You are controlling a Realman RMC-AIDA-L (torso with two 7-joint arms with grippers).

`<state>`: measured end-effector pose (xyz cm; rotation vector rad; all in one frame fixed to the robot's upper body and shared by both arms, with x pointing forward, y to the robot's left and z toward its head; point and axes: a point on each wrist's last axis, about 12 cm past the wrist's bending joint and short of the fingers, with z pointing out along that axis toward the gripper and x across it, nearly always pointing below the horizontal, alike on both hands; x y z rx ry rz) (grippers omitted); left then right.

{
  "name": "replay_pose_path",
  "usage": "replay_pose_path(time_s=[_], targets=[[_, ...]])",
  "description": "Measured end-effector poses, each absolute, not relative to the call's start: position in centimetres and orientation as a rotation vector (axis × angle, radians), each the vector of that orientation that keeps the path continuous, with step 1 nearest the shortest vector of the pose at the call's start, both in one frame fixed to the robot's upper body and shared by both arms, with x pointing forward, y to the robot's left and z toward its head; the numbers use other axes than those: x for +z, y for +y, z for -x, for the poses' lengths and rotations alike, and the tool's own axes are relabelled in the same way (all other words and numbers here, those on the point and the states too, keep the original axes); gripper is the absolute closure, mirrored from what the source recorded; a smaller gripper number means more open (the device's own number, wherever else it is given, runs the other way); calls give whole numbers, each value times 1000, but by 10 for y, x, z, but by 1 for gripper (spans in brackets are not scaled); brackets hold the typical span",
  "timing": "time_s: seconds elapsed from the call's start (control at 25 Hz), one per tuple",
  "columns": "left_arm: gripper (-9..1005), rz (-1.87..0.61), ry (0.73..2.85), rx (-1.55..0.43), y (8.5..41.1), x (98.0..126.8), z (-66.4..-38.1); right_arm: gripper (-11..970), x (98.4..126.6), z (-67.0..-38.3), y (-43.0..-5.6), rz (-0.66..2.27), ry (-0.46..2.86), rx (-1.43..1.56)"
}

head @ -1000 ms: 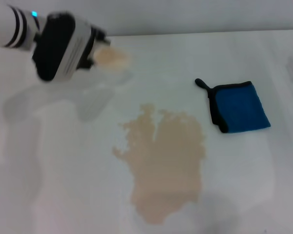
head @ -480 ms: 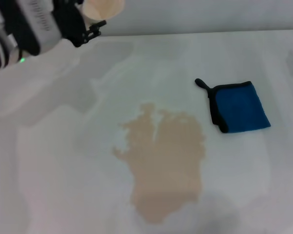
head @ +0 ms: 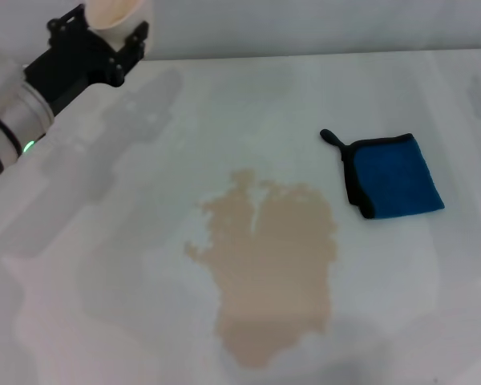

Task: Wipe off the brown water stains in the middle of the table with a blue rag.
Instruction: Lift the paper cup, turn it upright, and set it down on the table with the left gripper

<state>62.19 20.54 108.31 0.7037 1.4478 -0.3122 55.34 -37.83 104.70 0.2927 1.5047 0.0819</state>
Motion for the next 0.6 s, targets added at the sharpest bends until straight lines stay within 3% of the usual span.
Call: replay_pose_path(time_s=[0.6], targets=[[436, -574, 1644, -386, 209, 1039, -590, 219, 1048, -555, -380, -283, 1512, 78]])
